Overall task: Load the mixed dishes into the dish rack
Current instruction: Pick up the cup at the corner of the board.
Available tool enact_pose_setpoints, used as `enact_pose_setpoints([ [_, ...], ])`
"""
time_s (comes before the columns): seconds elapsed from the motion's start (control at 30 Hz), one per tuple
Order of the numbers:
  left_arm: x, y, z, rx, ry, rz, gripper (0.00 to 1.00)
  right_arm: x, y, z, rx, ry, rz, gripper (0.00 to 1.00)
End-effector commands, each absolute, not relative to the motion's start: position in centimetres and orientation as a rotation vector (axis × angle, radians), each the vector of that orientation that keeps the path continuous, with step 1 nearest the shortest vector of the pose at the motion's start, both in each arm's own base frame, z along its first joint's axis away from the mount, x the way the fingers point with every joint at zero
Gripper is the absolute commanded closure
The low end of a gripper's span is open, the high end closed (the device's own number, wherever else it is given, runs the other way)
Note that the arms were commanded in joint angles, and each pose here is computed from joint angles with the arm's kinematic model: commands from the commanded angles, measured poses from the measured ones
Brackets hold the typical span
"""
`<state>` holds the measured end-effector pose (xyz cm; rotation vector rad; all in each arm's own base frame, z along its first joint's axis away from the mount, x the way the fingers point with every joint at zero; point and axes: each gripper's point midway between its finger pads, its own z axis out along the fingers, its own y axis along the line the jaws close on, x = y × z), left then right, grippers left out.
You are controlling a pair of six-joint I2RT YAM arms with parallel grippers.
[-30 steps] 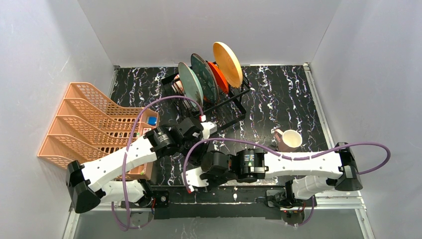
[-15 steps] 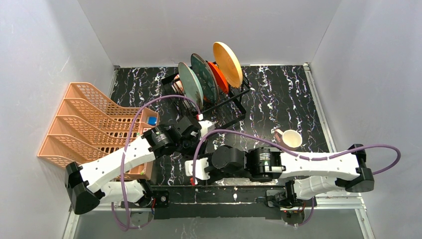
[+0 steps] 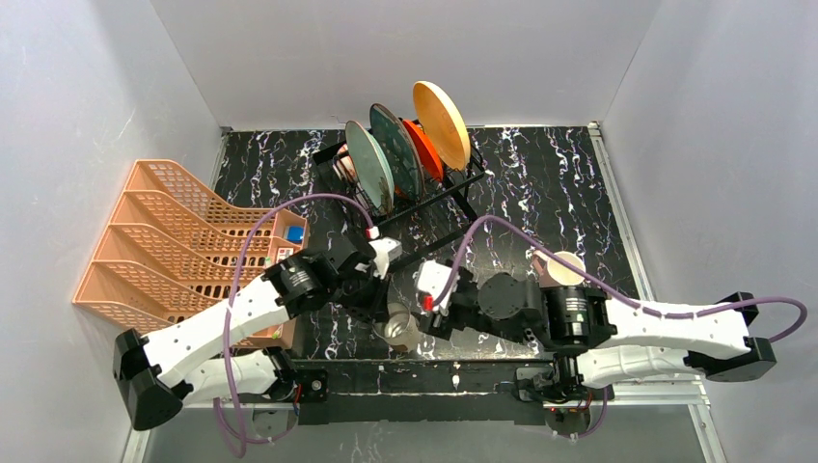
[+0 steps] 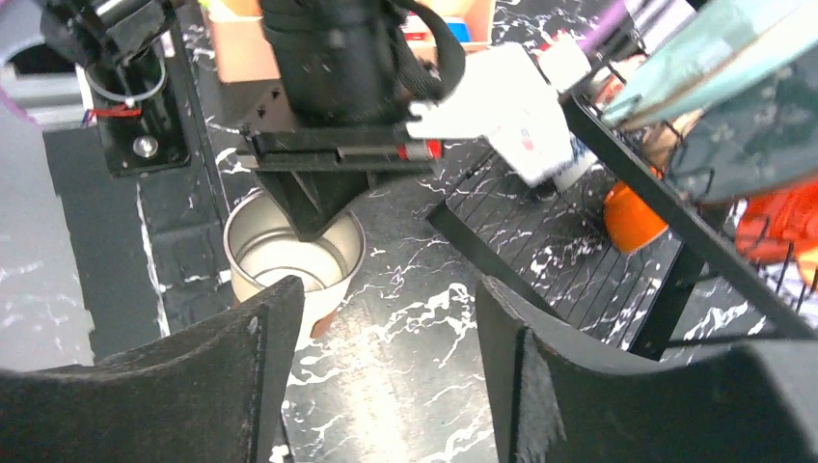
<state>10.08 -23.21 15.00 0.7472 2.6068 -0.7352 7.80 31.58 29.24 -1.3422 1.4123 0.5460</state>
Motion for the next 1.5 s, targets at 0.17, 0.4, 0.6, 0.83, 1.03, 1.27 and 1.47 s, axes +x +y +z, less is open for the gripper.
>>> enact_pose_setpoints([
  [0.17,11.8,-25.0,20.3,0.486,2.333,-1.161,1.0,8.3,29.4,30.5,-0.799,1.643,0.85,0.12],
  [0.4,12.2,-25.4,25.6,0.344,2.058,-1.368,1.0,8.0,28.0,31.0,-0.465,1.731,1.095,0.08],
  [0.6,12.5,-24.6,29.9,0.217,1.845,-1.472,1.0,7.3,28.0,32.8,-0.238,1.691,1.358,0.08],
  [0.83,12.6,-22.8,33.6,0.073,1.6,-1.569,1.0,7.0,28.7,35.2,-0.099,1.579,1.548,0.05],
  [1.03,13.5,-20.3,35.4,-0.067,1.436,-1.545,1.0,7.1,30.1,38.0,0.018,1.437,1.695,0.04],
  [1.27,13.7,-17.5,37.0,-0.163,1.218,-1.541,1.0,7.8,33.4,40.3,0.085,1.347,1.723,0.02],
  [1.47,12.8,-16.9,37.5,-0.115,1.118,-1.552,1.0,7.6,35.3,42.9,0.083,1.231,1.765,0.01],
])
